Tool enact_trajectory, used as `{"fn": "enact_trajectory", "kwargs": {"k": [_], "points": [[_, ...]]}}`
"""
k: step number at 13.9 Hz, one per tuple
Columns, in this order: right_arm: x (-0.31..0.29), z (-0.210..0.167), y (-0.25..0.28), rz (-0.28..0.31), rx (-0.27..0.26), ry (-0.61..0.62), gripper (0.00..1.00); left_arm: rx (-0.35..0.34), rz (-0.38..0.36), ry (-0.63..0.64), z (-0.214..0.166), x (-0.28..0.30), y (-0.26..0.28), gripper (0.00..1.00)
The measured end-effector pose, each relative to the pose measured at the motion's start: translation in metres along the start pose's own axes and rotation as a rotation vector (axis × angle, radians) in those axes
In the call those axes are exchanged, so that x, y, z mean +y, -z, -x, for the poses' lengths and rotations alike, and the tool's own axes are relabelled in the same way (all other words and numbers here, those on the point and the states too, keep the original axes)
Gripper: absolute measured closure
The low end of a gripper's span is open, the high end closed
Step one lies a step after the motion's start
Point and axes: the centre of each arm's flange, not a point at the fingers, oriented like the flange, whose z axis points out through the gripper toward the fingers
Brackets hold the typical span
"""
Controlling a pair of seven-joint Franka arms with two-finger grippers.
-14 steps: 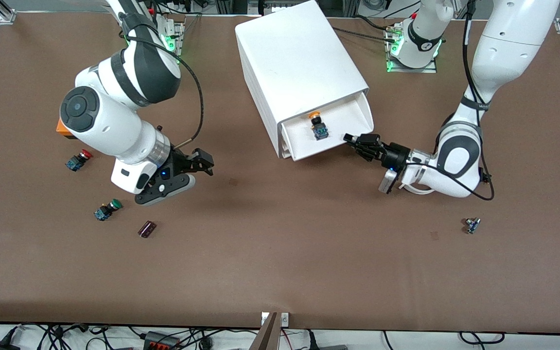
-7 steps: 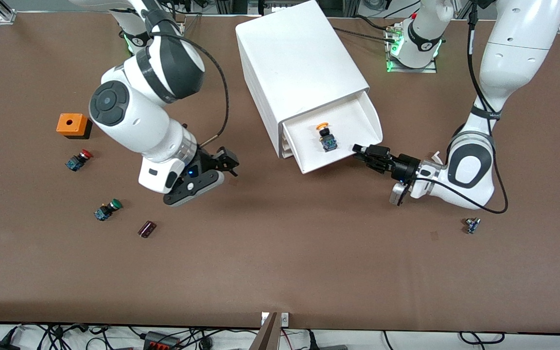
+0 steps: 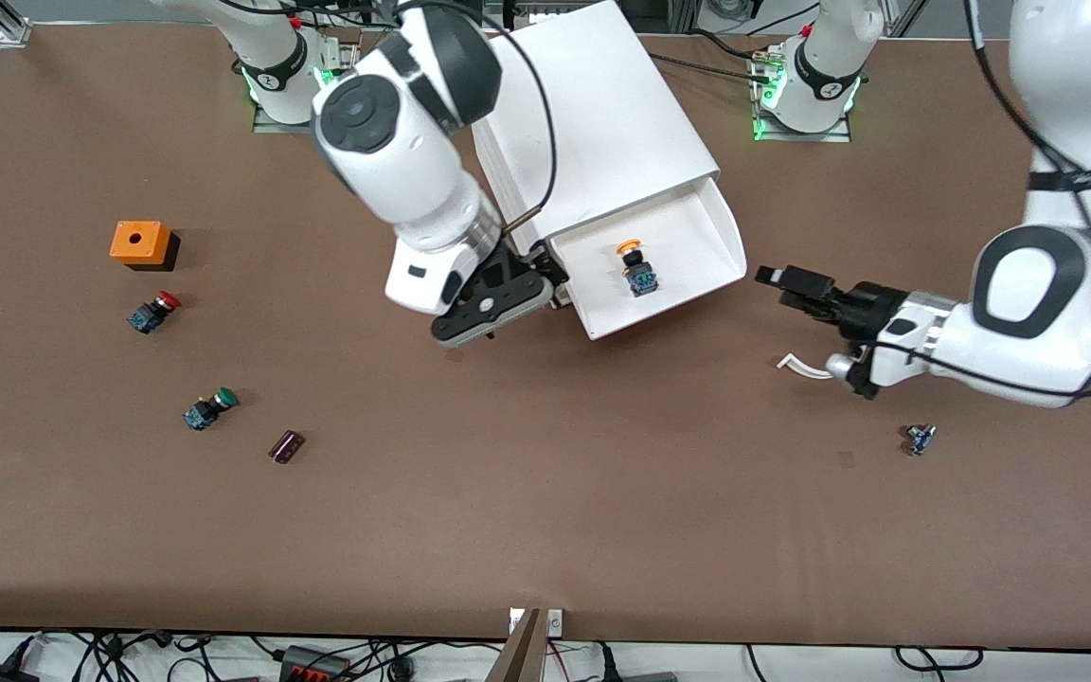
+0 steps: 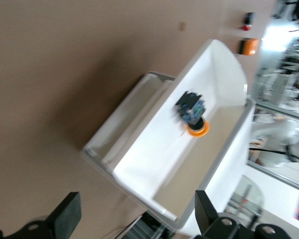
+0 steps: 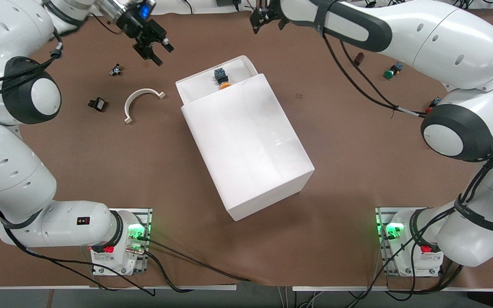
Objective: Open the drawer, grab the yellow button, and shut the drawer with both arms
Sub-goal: 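Release the drawer with the left gripper while the right gripper reaches inside, then grasp the orange-based button in the drawer with the right gripper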
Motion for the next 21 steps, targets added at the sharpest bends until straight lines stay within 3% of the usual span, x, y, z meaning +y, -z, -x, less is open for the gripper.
{"fn": "enact_trajectory", "kwargs": {"k": [8, 12, 17, 20, 21], "points": [[-0.116, 0.033, -0.055, 0.075, 0.04, -0.008, 0.0, 0.032, -0.51, 0.113, 0.033, 0.039, 0.067, 0.0], [-0.141, 0.047, -0.085, 0.067, 0.041, -0.032, 0.0, 0.058, -0.732, 0.103, 0.039, 0.085, 0.078, 0.0], [-0.153, 0.06, -0.11, 0.1, 0.032, -0.028, 0.0, 0.13, -0.76, 0.138, 0.042, 0.094, 0.098, 0.0], [-0.152, 0.062, -0.12, 0.12, 0.031, -0.013, 0.04, 0.21, -0.757, 0.207, 0.035, 0.085, 0.103, 0.0], [-0.154, 0.064, -0.122, 0.122, 0.03, -0.009, 0.1, 0.235, -0.758, 0.22, 0.032, 0.082, 0.101, 0.0]]}}
